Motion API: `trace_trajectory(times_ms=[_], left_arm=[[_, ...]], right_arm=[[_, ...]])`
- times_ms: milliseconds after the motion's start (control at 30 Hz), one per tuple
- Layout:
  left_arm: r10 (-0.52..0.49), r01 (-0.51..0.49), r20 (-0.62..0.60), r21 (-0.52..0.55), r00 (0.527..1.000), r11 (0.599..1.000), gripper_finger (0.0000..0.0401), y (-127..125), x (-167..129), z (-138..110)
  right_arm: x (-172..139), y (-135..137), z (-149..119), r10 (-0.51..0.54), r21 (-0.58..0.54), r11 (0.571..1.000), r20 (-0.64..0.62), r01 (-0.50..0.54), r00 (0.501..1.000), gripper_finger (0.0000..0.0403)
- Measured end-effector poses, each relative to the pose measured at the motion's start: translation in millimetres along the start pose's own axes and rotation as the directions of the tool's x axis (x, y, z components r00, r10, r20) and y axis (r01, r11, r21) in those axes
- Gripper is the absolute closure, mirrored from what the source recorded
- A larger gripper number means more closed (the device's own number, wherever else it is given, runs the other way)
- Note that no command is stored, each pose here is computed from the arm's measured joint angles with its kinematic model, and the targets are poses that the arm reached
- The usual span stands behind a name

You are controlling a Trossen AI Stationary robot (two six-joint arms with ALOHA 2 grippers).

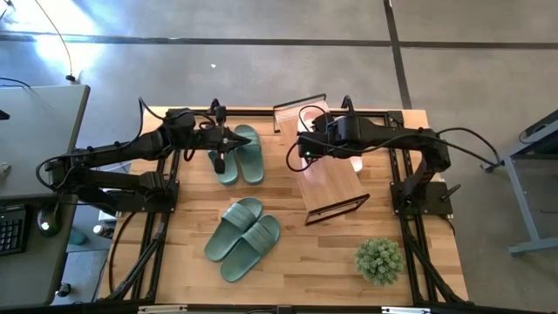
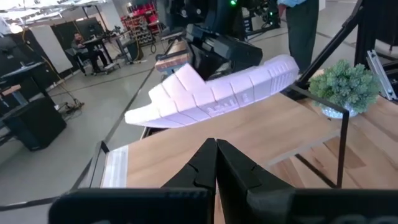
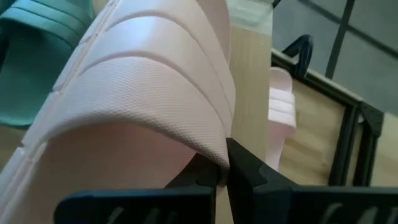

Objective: Pick and place slides into the shelf
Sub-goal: Put the pink slide on the shelf

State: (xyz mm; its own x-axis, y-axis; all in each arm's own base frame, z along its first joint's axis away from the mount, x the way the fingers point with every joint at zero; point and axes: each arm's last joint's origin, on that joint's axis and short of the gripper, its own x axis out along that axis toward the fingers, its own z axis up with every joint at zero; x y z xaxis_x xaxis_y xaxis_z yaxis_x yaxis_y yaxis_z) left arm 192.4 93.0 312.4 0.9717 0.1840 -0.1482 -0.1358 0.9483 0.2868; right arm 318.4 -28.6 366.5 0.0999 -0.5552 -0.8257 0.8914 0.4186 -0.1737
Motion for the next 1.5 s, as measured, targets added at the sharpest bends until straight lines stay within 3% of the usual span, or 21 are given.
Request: trace_trajectory(times_ms=[567, 800, 1267, 1500], left_arm=[[-0.004, 0.004, -0.027, 0.014, 1.0, 1.0, 0.04, -1, 0, -3], [-0.017, 0.018, -0.032, 0.025, 0.999, 1.0, 0.04, -1, 0, -3], [-0.236, 0.242, -0.096, 0.057, 0.967, 0.969, 0.04, -18, 37, -26], [-0.296, 0.294, -0.007, 0.125, 0.955, 0.948, 0.0396, -37, 58, -21]], right_arm=[[36, 23, 2, -0.126, -0.309, 0.943, 0.007, 0.122, 0.992, 0.0403], [38, 25, 1, -0.103, -0.406, 0.91, -0.042, 0.078, 0.994, 0.04], [39, 25, 1, -0.084, -0.471, 0.881, -0.072, 0.04, 0.994, 0.0302], [39, 26, 1, -0.072, -0.573, 0.819, -0.084, 0.011, 0.994, 0.0285]])
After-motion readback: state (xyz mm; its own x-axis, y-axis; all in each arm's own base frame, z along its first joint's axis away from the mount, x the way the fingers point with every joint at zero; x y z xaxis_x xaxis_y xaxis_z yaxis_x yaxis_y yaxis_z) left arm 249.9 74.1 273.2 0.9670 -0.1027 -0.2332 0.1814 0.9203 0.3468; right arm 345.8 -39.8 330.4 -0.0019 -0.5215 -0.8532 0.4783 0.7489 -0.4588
